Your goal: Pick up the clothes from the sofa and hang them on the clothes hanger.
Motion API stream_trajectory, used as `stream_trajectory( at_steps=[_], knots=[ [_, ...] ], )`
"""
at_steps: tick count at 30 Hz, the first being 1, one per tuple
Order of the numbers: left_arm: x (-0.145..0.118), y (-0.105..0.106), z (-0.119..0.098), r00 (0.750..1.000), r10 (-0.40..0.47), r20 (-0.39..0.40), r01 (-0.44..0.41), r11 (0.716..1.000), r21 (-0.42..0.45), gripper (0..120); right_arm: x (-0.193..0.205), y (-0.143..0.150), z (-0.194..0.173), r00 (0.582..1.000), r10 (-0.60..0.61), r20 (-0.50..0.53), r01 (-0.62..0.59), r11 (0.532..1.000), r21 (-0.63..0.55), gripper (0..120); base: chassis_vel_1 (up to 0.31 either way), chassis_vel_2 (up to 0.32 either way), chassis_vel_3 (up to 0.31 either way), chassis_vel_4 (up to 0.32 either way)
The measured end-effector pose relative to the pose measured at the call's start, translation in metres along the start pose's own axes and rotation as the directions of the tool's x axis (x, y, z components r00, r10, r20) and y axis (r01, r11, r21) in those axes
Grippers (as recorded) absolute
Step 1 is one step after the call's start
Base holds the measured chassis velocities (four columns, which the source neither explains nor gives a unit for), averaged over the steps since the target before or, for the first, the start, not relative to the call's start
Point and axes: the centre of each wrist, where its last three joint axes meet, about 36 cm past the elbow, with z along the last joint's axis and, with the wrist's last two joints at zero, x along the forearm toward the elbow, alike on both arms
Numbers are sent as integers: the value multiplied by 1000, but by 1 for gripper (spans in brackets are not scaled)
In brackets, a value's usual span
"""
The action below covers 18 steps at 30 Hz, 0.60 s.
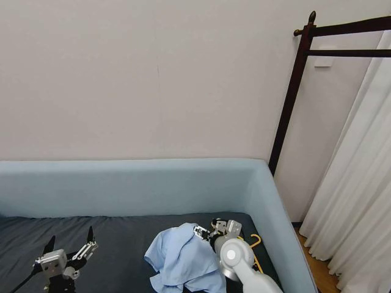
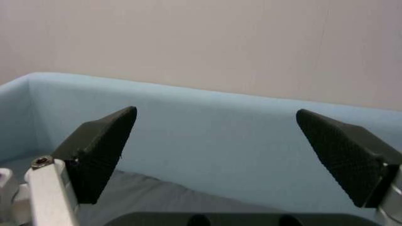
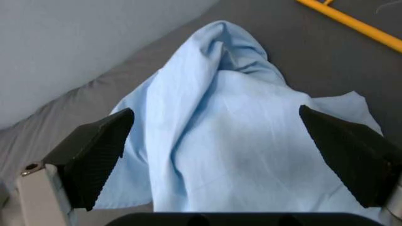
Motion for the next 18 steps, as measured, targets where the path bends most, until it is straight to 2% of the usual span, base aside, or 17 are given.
stream_trajectory(
  at_steps=[3, 11, 13, 15, 18],
  knots=[
    [4, -1, -1, 1000, -1, -2, 1, 1000, 0, 100, -17, -11, 11, 999, 27, 39, -27, 1000, -12, 100, 0, 0, 0, 0],
    [5, -2, 0, 1000, -7, 4, 7, 1000, 1, 100, -33, -31, 33, 997, 70, 41, -72, 997, 26, 99, 0, 0, 0, 0],
    [6, -3, 2, 1000, -7, 0, 7, 1000, 1, 100, -36, -34, 37, 997, 64, 53, -65, 998, 16, 90, 0, 0, 0, 0],
    [6, -4, 3, 1000, -8, -1, 8, 1000, 1, 100, -37, -35, 39, 996, 62, 63, -63, 998, 13, 87, 0, 0, 0, 0],
    [4, -4, 6, 1000, -14, -1, 14, 1000, -3, 100, -39, -34, 44, 995, 58, 79, -59, 998, 2, 72, 0, 0, 0, 0]
  ],
)
